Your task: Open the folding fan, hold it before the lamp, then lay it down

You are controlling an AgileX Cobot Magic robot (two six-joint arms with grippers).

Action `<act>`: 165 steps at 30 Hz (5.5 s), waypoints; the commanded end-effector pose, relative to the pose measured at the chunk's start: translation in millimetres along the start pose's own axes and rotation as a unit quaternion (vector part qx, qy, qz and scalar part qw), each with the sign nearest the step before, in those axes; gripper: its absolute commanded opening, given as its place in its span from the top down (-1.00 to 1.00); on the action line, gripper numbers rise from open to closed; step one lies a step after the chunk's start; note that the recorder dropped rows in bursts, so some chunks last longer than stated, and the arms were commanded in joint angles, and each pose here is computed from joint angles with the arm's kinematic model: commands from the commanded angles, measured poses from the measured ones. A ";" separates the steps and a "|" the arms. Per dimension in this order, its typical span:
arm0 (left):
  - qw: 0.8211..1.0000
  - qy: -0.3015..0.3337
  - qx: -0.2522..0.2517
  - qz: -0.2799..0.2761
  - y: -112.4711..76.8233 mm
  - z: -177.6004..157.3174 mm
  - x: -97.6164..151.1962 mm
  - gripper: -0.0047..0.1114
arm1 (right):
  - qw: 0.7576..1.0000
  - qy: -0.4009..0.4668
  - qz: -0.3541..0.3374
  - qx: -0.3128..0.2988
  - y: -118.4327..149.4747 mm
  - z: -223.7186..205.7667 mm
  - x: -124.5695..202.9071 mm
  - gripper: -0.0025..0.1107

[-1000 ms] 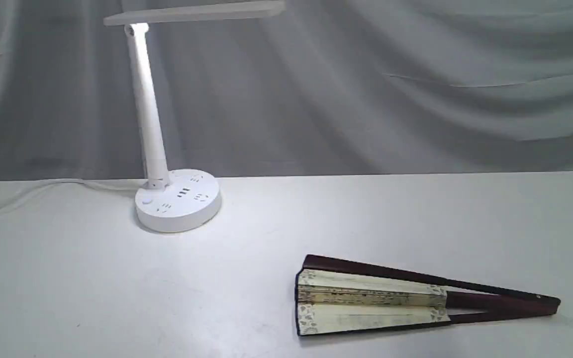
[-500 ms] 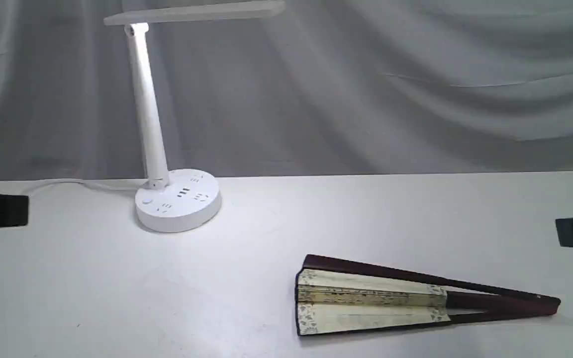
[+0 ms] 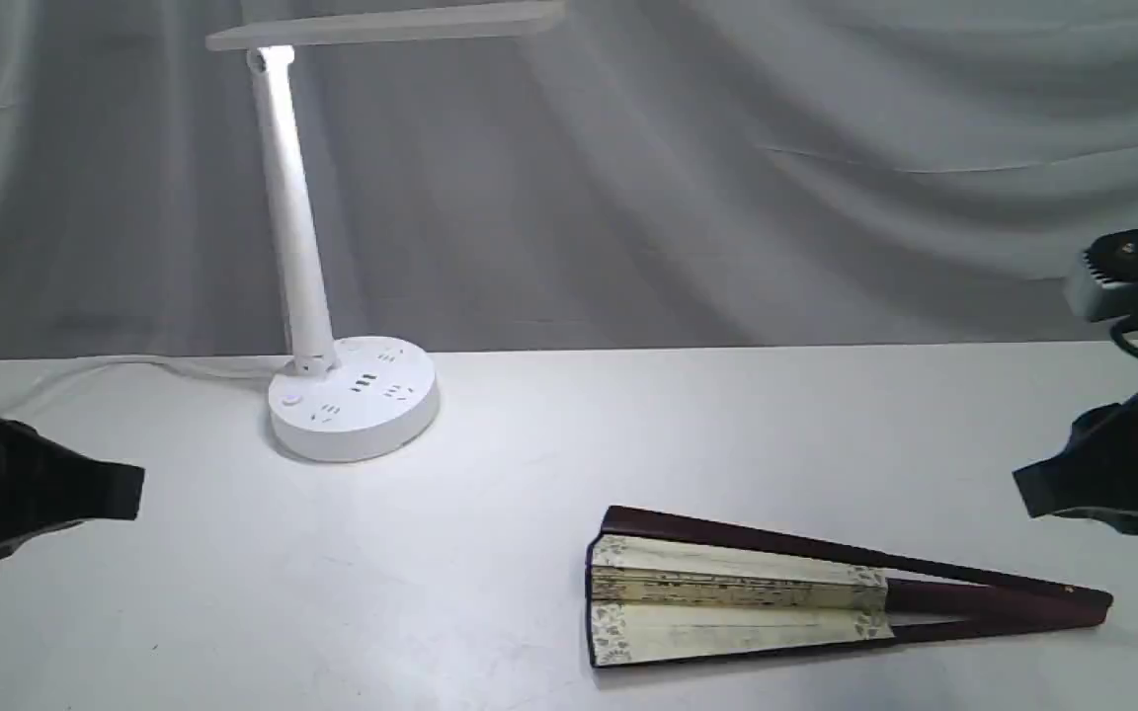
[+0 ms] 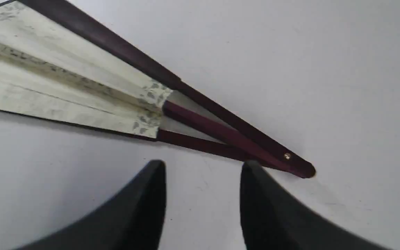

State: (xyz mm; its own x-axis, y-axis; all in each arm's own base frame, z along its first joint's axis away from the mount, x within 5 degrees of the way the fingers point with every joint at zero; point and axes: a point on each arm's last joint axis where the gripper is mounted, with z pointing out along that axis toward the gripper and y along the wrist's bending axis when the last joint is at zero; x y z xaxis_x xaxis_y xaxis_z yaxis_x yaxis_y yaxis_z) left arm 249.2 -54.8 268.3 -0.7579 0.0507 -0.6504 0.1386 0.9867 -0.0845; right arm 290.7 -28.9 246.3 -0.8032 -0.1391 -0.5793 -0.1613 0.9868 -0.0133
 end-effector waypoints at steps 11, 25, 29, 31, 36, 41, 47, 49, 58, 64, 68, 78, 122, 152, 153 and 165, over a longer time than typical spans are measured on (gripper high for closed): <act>1.000 0.005 0.002 0.003 -1.5 3.5 -1.0 0.92 | 0.994 -0.004 -0.062 -0.094 7.3 54.7 -3.9 -0.02; 1.000 0.012 0.002 0.002 -1.4 7.1 -0.2 0.92 | 0.986 -0.013 -0.110 -0.126 59.0 104.1 -39.9 0.10; 1.000 0.012 0.002 0.002 -1.4 7.1 -0.2 0.92 | 0.980 0.002 -0.135 -0.147 73.2 114.0 -55.8 0.10; 1.000 0.012 0.002 0.002 -1.4 7.1 -0.2 0.92 | 0.978 0.011 -0.142 -0.152 78.9 118.0 -61.3 0.10; 1.000 0.012 0.002 0.002 -1.4 7.1 -0.2 0.92 | 0.974 0.082 -0.160 -0.138 91.1 128.7 -75.9 0.10; 1.000 0.012 0.002 0.002 -1.4 7.1 -0.2 0.92 | 0.965 0.113 -0.214 -0.103 100.7 136.8 -82.0 0.10; 1.000 0.013 0.002 0.002 -1.4 7.0 0.1 0.92 | 0.954 0.090 -0.263 -0.109 109.6 149.9 -81.0 0.10; 1.000 0.013 0.002 0.002 -1.4 7.0 0.1 0.92 | 0.954 0.093 -0.262 -0.109 109.6 154.6 -78.8 0.10; 1.000 0.013 0.002 0.002 -1.4 7.0 0.1 0.92 | 0.956 0.084 -0.264 -0.100 109.0 180.5 -71.6 0.10; 1.000 0.013 0.002 0.002 -1.4 7.0 0.1 0.92 | 0.955 0.099 -0.262 -0.103 109.2 191.3 -64.3 0.10; 1.000 0.013 0.002 0.002 -1.4 7.0 0.1 0.92 | 0.951 0.124 -0.259 -0.112 109.7 196.4 -56.7 0.10; 1.000 0.013 0.002 0.002 -1.4 7.0 0.1 0.92 | 0.954 0.137 -0.242 -0.113 109.9 200.3 -52.5 0.10; 1.000 0.012 0.002 0.002 -1.4 7.0 -0.2 0.92 | 0.985 0.011 0.174 0.013 23.5 189.9 -83.5 0.11; 1.000 0.012 0.002 0.002 -1.4 7.0 -0.2 0.92 | 0.960 0.127 0.192 -0.160 -66.4 135.2 -49.5 0.19; 1.000 0.012 0.002 0.002 -1.4 7.0 -0.2 0.92 | 0.958 0.128 0.196 -0.163 -69.4 134.0 -48.2 0.19; 1.000 0.012 0.002 0.002 -1.4 7.0 -0.2 0.92 | 0.956 0.135 0.189 -0.180 -69.3 136.8 -36.1 0.19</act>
State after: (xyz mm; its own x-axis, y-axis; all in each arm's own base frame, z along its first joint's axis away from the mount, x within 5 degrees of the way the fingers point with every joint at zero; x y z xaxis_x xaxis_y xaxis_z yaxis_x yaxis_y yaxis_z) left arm 252.5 -55.6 260.9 -0.7780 0.0635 -0.6251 0.1424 0.9868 -0.0770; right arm 410.2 -79.1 155.6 -0.9588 0.1463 -0.2434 0.0194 0.8889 0.4577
